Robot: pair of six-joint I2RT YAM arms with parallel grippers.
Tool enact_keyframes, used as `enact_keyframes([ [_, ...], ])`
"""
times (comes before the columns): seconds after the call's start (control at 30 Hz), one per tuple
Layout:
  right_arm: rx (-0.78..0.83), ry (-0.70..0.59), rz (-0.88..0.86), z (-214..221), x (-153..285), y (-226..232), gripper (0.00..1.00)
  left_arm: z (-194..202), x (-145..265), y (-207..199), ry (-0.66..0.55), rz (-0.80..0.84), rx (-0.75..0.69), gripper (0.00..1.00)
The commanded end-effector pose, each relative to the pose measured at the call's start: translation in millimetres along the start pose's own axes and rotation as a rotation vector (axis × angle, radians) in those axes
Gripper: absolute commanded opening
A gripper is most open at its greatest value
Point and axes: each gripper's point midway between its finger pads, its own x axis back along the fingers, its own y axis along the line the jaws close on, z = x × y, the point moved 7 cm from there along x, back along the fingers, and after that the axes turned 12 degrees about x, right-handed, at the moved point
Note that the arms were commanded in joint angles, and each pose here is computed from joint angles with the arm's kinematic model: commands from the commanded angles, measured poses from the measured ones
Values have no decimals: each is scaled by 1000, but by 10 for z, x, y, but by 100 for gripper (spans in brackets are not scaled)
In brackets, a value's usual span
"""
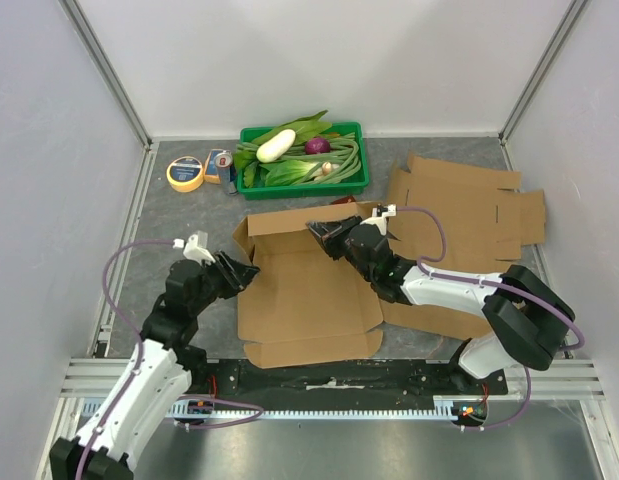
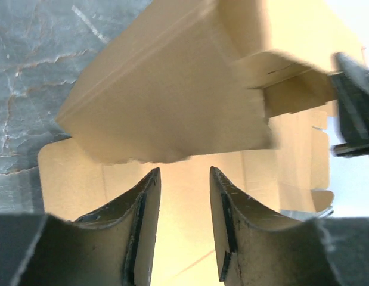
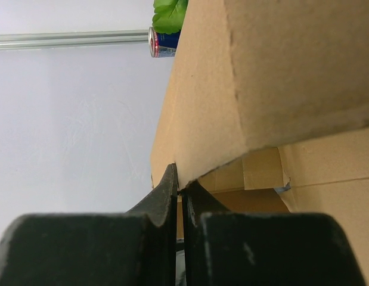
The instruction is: Fold the paper box
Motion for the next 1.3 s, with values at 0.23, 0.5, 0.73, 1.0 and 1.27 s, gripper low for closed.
enact_keyframes([
  [0.23,94,10,127,38,60,-334,6,-710,467,-467,-212,-332,-55,43],
  [0.5,70,16,110,42,15,-243,6,-824,-6,-206,-271,-432,-115,62],
  [0.73,55,24,94,55,-9,-196,6,-574,-363,-75,-96,-317,-159,36],
  [1.0,63,27,87,60,-10,-175,6,-533,165,-298,-238,-75,-184,59],
  [1.27,54,41,84,68,-23,-194,6,-674,283,-51,-391,-374,-3,59],
])
